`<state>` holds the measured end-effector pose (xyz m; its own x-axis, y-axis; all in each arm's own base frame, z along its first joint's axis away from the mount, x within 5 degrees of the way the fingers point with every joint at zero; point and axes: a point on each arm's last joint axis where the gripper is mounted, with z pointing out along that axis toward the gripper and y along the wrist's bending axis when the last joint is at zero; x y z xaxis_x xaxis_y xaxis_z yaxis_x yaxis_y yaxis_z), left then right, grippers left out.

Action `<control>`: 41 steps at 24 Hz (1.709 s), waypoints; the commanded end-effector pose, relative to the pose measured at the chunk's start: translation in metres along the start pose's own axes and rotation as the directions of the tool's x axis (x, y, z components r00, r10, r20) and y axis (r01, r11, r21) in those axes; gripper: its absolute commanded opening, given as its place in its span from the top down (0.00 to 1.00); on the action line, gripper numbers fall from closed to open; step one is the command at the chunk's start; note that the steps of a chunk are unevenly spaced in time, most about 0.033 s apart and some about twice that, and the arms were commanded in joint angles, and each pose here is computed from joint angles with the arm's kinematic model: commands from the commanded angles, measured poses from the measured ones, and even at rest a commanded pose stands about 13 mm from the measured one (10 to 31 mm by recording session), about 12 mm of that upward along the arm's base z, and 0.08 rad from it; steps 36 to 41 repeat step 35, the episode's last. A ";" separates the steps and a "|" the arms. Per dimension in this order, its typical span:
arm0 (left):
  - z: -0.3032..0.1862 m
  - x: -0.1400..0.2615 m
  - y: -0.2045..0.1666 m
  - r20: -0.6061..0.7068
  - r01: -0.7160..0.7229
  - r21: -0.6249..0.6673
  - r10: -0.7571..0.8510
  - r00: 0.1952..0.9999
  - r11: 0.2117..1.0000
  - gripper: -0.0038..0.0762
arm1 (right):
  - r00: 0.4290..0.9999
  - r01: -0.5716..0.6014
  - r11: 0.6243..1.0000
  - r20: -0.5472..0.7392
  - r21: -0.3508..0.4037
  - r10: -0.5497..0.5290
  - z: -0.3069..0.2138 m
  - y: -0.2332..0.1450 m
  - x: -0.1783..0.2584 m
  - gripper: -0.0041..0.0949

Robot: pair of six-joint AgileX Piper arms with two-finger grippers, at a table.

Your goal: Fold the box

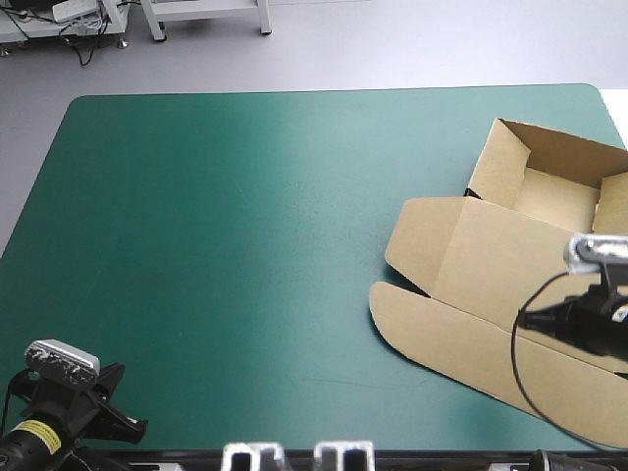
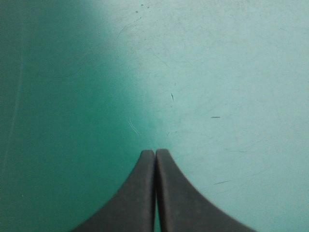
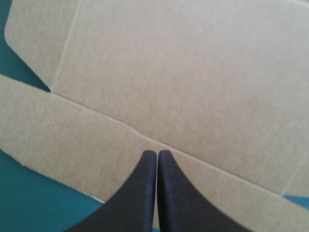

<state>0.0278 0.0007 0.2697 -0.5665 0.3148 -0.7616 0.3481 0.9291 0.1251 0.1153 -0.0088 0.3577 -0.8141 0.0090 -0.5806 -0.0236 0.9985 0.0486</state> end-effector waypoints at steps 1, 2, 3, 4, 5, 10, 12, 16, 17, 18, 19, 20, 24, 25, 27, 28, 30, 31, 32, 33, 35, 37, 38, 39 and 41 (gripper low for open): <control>-0.004 -0.011 0.000 0.071 -0.006 0.007 0.006 0.997 1.000 0.96 | 0.998 0.010 1.000 0.058 0.004 -0.010 0.004 0.004 0.027 0.96; -0.004 -0.011 0.000 0.071 -0.006 0.007 0.006 0.997 1.000 0.96 | 0.998 0.008 1.000 0.062 0.003 -0.008 0.008 0.006 0.036 0.96; -0.004 -0.011 0.000 0.071 -0.006 0.007 0.006 0.997 1.000 0.96 | 0.998 0.006 1.000 0.067 0.002 -0.006 0.010 0.007 0.045 0.96; -0.004 -0.011 0.000 0.071 -0.006 0.007 0.006 0.997 1.000 0.96 | 0.997 0.005 1.000 0.081 0.000 -0.005 0.012 0.008 0.051 0.96; -0.004 -0.011 0.000 0.071 -0.006 0.007 0.006 0.997 1.000 0.96 | 0.997 0.001 1.000 0.082 -0.009 0.000 0.014 0.010 0.059 0.96; -0.004 -0.011 0.000 0.071 -0.010 0.007 0.009 0.997 1.000 0.96 | 0.998 0.038 0.998 0.049 -0.057 -0.035 0.029 0.017 0.096 0.96; -0.004 -0.011 0.000 0.071 -0.011 0.007 0.011 0.997 1.000 0.96 | 0.995 0.046 0.998 0.087 -0.051 -0.041 0.026 0.018 0.103 0.96; -0.004 -0.011 0.000 0.071 -0.013 0.007 0.013 0.997 1.000 0.96 | 0.989 0.062 0.998 0.135 -0.029 -0.057 0.021 0.018 0.107 0.98; -0.004 -0.011 0.000 0.071 -0.013 0.007 0.013 0.997 1.000 0.96 | 0.987 0.071 0.997 0.148 -0.008 -0.069 0.021 0.017 0.106 0.98; -0.004 -0.011 0.000 0.071 -0.013 0.007 0.013 0.997 1.000 0.96 | 0.985 0.073 0.997 0.155 0.002 -0.073 0.021 0.016 0.105 0.98; -0.004 -0.011 0.000 0.071 -0.013 0.007 0.013 0.997 1.000 0.96 | 0.985 0.065 0.998 0.160 -0.001 -0.064 0.021 0.016 0.105 0.98; -0.004 -0.011 0.000 0.068 -0.012 0.009 0.012 0.998 1.000 0.96 | 0.986 0.056 0.998 0.156 -0.009 -0.054 0.021 0.017 0.105 0.98; -0.004 -0.011 0.000 0.062 -0.009 0.015 0.008 0.998 1.000 0.96 | 0.986 0.056 0.998 0.156 -0.009 -0.054 0.021 0.017 0.105 0.98; -0.004 -0.011 0.000 0.062 -0.009 0.015 0.008 0.998 1.000 0.96 | 0.986 0.056 0.998 0.156 -0.009 -0.054 0.021 0.017 0.105 0.98; -0.004 -0.011 0.000 0.062 -0.009 0.015 0.008 0.998 1.000 0.96 | 0.986 0.056 0.998 0.156 -0.009 -0.054 0.021 0.017 0.105 0.98; -0.004 -0.011 0.000 0.062 -0.009 0.015 0.008 0.998 1.000 0.96 | 0.986 0.056 0.998 0.156 -0.009 -0.054 0.021 0.017 0.105 0.98; -0.004 -0.011 0.000 0.062 -0.009 0.015 0.008 0.998 1.000 0.96 | 0.986 0.056 0.998 0.156 -0.009 -0.054 0.021 0.017 0.105 0.98; -0.004 -0.011 0.000 0.062 -0.009 0.015 0.008 0.998 1.000 0.96 | 0.986 0.056 0.998 0.156 -0.009 -0.054 0.021 0.017 0.105 0.98; -0.004 -0.011 0.000 0.062 -0.009 0.015 0.008 0.998 1.000 0.96 | 0.986 0.056 0.998 0.156 -0.009 -0.054 0.021 0.017 0.105 0.98; -0.004 -0.011 0.000 0.062 -0.009 0.015 0.008 0.998 1.000 0.96 | 0.986 0.056 0.998 0.156 -0.009 -0.054 0.021 0.017 0.105 0.98; -0.004 -0.011 0.000 0.062 -0.009 0.015 0.008 0.998 1.000 0.96 | 0.986 0.056 0.998 0.156 -0.009 -0.054 0.021 0.017 0.105 0.98; -0.004 -0.011 0.000 0.062 -0.009 0.015 0.008 0.998 1.000 0.96 | 0.986 0.056 0.998 0.156 -0.009 -0.054 0.021 0.017 0.105 0.98; -0.004 -0.011 0.000 0.062 -0.009 0.015 0.008 0.998 1.000 0.96 | 0.986 0.056 0.998 0.156 -0.009 -0.054 0.021 0.017 0.105 0.98; -0.004 -0.011 0.000 0.062 -0.009 0.015 0.008 0.998 1.000 0.96 | 0.986 0.056 0.998 0.156 -0.009 -0.054 0.021 0.017 0.105 0.98; -0.004 -0.011 0.000 0.062 -0.009 0.015 0.008 0.998 1.000 0.96 | 0.986 0.056 0.998 0.156 -0.009 -0.054 0.021 0.017 0.105 0.98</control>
